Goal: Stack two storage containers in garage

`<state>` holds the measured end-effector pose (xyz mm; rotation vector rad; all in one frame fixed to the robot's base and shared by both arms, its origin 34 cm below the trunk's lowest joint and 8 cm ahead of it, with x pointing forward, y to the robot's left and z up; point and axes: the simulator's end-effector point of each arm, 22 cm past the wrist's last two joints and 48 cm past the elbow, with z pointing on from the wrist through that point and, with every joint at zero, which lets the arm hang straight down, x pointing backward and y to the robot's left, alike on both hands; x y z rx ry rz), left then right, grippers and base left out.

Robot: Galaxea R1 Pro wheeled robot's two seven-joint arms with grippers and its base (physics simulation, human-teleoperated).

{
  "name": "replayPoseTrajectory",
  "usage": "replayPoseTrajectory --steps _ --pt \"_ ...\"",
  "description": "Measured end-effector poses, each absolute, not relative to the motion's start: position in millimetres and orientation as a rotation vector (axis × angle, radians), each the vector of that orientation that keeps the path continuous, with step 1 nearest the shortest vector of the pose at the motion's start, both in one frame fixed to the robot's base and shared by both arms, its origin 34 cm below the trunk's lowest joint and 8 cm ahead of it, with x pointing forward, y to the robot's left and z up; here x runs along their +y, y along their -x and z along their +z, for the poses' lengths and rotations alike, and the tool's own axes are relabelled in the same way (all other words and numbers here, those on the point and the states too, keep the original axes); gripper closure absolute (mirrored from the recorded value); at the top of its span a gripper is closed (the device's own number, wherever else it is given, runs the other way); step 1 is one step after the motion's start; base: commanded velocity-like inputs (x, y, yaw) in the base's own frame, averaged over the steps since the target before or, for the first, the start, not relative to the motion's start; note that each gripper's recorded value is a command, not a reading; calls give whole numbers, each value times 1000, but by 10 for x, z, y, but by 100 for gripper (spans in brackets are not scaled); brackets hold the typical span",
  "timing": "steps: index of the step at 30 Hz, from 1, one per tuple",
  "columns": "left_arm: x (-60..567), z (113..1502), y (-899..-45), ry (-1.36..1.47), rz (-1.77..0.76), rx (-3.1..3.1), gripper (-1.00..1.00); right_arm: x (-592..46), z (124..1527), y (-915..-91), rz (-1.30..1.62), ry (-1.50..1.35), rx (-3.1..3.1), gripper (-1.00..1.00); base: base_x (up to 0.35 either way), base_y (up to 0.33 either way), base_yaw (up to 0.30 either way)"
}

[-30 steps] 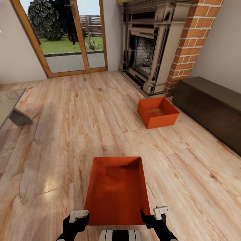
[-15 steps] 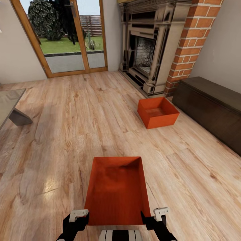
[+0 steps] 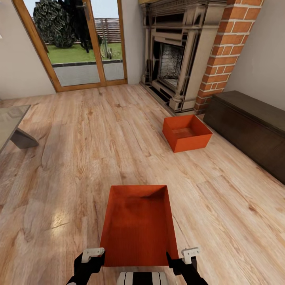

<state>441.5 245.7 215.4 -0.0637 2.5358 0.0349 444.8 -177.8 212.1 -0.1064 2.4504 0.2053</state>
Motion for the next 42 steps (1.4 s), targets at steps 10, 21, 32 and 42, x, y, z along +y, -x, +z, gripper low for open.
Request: replayPoseTrajectory --steps 10,21,32,42 --pt "2430 2141 -4397 61 24 2544 -100 -1776 2122 -4448 207 107 2450 -100 0 0 0" --pt "2339 2136 -4388 65 2 2548 -100 -1773 2122 -4448 209 108 2450 -100 0 0 0" --pt "2344 2136 -4389 68 -2 2547 -100 -1767 2123 -4447 212 109 2449 -100 0 0 0" --pt "2302 2128 -4375 76 -13 2549 -100 -1765 2124 -4447 214 109 2449 -100 0 0 0"
